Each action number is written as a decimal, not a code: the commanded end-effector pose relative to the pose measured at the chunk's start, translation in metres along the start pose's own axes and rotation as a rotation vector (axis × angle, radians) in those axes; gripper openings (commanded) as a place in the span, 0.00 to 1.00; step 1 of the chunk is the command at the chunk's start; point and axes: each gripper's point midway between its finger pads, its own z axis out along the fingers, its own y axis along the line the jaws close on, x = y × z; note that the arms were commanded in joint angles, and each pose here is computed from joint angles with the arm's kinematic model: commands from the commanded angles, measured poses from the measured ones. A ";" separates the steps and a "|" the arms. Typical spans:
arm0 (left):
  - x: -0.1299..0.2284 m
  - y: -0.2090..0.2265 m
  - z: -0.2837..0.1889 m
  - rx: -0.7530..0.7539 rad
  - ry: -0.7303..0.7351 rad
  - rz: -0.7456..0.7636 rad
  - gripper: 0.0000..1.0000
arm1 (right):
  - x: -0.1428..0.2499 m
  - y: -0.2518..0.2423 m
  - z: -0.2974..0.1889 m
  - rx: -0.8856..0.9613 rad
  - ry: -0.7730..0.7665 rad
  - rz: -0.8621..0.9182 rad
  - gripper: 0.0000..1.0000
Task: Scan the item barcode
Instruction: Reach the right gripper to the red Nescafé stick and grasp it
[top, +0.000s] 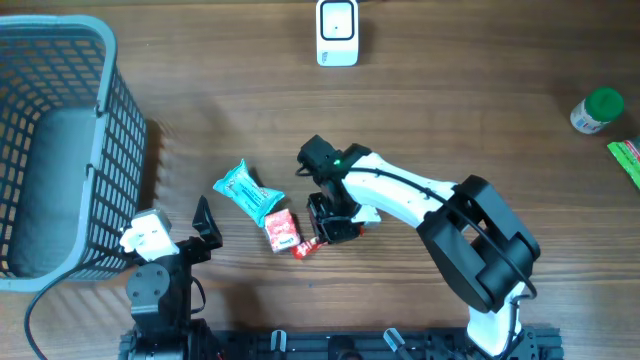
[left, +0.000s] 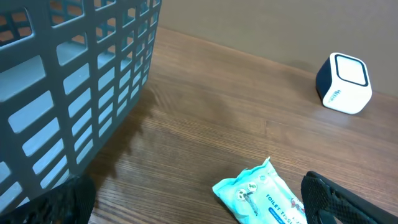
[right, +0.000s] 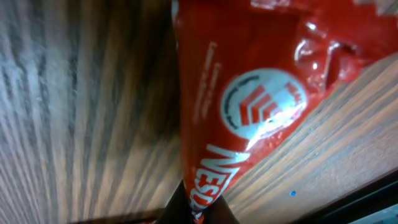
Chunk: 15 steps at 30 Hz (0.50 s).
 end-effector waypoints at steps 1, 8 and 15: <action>-0.001 0.004 0.000 -0.019 -0.008 0.018 1.00 | -0.052 -0.027 0.051 0.129 -0.170 -0.044 0.04; -0.001 0.004 0.000 -0.019 -0.008 0.018 1.00 | -0.004 -0.009 -0.018 0.025 0.248 -0.447 0.04; -0.001 0.004 0.000 -0.019 -0.008 0.018 1.00 | 0.060 -0.020 -0.120 -0.136 0.964 -0.439 0.04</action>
